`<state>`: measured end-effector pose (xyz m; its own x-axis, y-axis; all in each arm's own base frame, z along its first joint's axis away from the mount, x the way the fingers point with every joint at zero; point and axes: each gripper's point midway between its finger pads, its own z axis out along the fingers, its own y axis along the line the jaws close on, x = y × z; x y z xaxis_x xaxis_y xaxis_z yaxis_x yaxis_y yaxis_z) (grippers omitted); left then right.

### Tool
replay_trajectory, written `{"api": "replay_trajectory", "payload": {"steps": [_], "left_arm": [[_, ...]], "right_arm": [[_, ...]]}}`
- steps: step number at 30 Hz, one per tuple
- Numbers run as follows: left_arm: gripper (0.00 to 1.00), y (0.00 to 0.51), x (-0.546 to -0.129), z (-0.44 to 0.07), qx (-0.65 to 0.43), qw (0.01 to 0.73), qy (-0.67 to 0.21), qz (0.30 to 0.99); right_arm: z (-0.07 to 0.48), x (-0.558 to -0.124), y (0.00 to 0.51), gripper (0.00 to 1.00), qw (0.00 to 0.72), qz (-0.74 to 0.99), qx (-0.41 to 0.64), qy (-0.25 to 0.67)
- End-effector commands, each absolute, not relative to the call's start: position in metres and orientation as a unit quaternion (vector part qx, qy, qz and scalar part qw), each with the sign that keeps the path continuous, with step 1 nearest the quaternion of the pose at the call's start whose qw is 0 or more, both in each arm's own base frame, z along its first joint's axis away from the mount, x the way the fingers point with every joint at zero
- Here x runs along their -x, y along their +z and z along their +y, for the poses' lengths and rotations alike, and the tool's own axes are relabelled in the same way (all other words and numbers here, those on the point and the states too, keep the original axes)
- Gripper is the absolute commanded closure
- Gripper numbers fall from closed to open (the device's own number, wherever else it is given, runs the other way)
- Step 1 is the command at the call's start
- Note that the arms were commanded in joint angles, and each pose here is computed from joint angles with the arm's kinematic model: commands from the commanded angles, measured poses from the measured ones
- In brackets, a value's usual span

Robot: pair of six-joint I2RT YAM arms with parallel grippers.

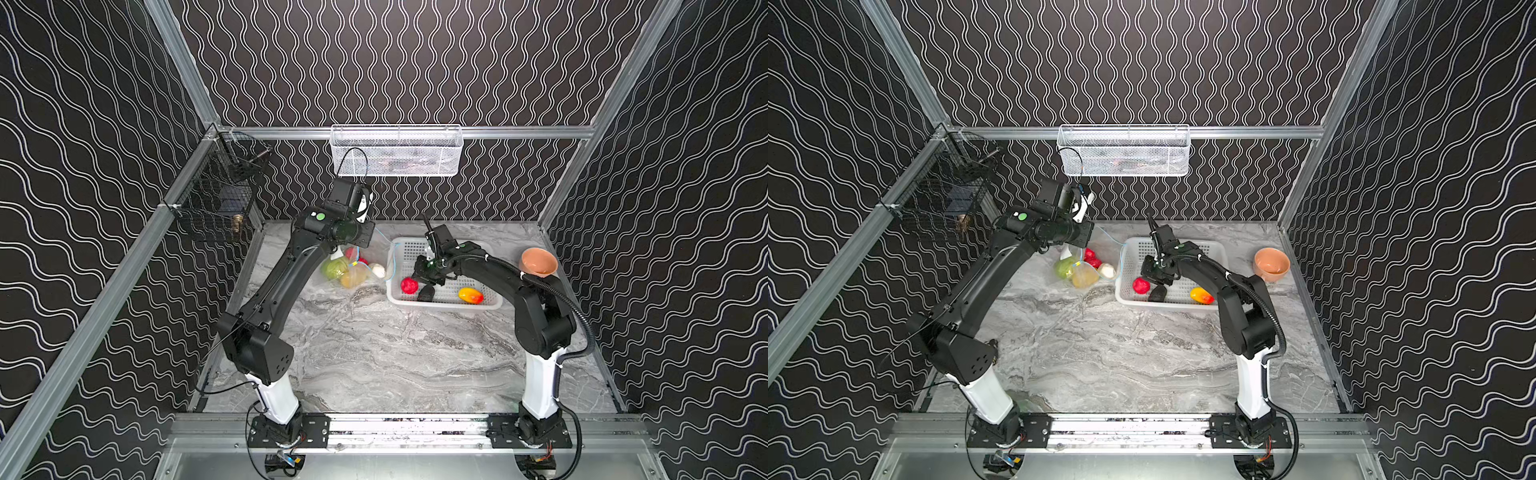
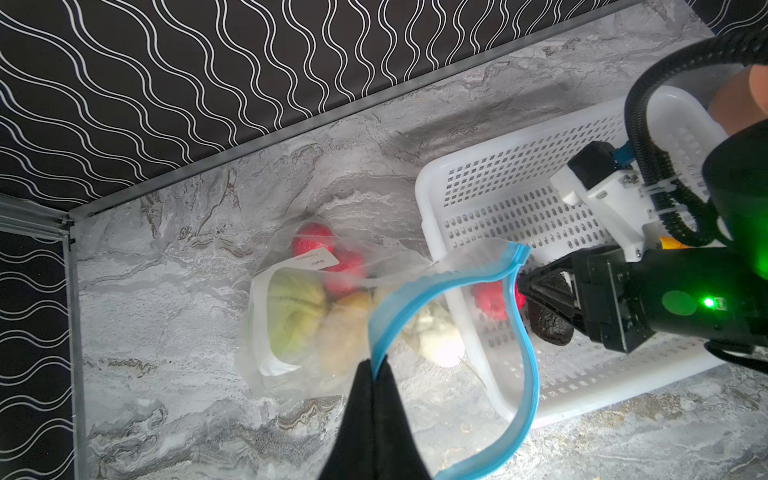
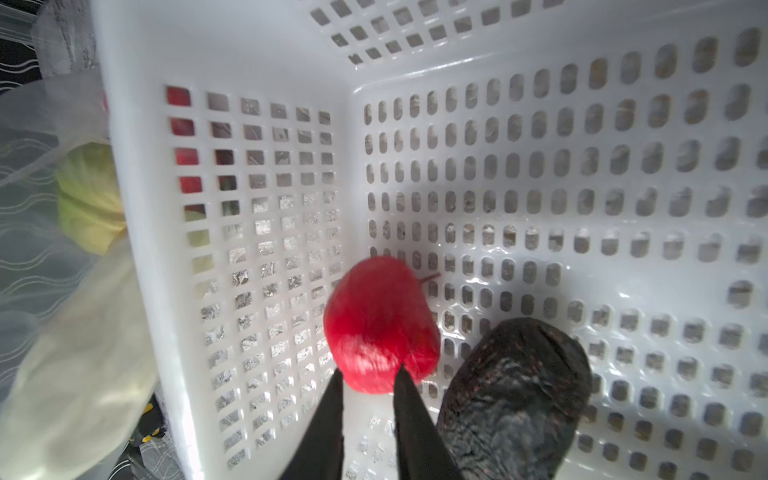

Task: Place the food in the zip-top bag and seal the zipper
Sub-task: 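Lower the right gripper into the basket around the red beet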

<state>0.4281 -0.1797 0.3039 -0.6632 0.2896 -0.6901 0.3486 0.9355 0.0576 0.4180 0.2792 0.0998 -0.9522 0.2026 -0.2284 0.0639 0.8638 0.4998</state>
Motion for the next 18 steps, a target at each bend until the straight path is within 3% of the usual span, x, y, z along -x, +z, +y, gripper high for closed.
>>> {"api": "replay_trajectory", "payload": {"steps": [1, 9, 18], "left_arm": [[1.0, 0.312, -0.432, -0.18, -0.177, 0.387, -0.039, 0.904], [1.0, 0.311, -0.433, -0.18, -0.176, 0.387, -0.037, 0.904], [1.0, 0.307, -0.436, -0.182, -0.177, 0.382, -0.037, 0.906]], "right_arm": [[0.286, -0.422, 0.11, 0.66, 0.139, 0.952, -0.063, 0.264], [0.271, -0.415, 0.1, 0.34, 0.129, 0.965, -0.061, 0.22], [0.28, -0.429, 0.079, 0.29, 0.109, 0.969, -0.065, 0.21]]}}
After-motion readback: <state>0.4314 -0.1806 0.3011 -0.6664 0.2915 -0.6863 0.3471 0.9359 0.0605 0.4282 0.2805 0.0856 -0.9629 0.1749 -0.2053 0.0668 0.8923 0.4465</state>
